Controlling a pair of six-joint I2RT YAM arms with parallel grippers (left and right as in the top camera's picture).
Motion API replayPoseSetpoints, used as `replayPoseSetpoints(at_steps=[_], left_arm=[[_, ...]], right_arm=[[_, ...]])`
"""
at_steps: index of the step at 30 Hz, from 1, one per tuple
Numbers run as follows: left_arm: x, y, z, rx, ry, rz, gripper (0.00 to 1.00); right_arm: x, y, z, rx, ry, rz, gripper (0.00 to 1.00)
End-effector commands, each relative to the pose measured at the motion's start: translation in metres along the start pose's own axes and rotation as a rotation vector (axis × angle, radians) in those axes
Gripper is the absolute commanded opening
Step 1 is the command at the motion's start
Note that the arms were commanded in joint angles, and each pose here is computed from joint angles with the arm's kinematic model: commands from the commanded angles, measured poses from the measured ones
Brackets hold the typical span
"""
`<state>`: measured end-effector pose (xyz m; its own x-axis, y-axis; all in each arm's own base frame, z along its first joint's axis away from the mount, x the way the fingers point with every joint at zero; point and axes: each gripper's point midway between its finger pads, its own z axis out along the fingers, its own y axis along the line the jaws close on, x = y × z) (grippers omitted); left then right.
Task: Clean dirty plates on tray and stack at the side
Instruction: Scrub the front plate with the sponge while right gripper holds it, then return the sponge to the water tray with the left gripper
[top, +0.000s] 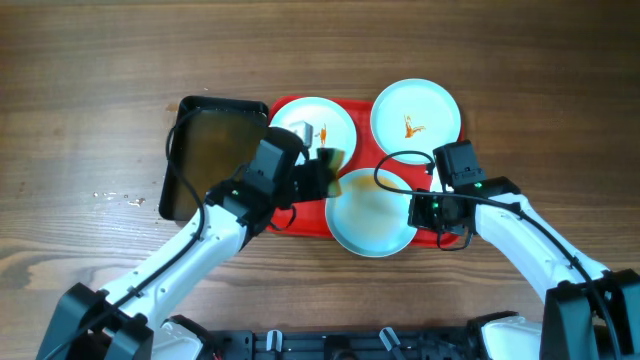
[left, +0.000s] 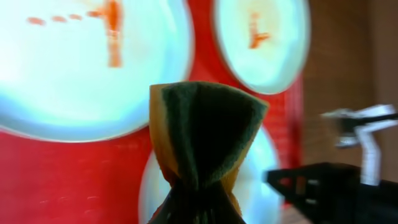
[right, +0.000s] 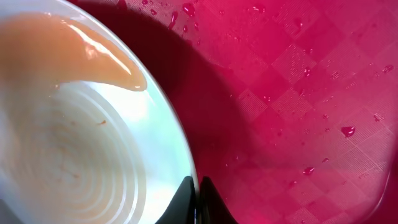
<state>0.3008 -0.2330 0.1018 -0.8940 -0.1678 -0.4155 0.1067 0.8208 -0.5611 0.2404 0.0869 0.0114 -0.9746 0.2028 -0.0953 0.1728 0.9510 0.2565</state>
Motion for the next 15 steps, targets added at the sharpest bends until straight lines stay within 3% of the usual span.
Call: replayPoseSetpoints(at_steps=[1,3,6,10,15], left_arm=[[-0.036,0.037,-0.022,-0.129,-0.119,0.136,0.04],[-0.065,0.083,-0.047,-0.250,-0.205,0.075,0.04],[-0.076,0.126,-0.056,-0.342,-0.212,0.038,0.04],[-0.056,0.172,-0.042,-0.432,-0.080,0.043,0.04],[-0.031,0.199,-0.019,-0.474,0.033,-0.005,0.04]], right_arm=[[-0.008,-0.005,-0.005,0.035,-0.037,-0.008,0.04],[-0.008,-0.005,-0.005,0.035,-0.038,-0.008,0.04],[-0.008,-0.005,-0.005,0.035,-0.037,-0.012,0.04],[-0.008,-0.005,-0.005,0.036,-0.036,-0.034,0.04],[-0.008,-0.005,-0.005,0.035,-0.037,-0.034,0.04]])
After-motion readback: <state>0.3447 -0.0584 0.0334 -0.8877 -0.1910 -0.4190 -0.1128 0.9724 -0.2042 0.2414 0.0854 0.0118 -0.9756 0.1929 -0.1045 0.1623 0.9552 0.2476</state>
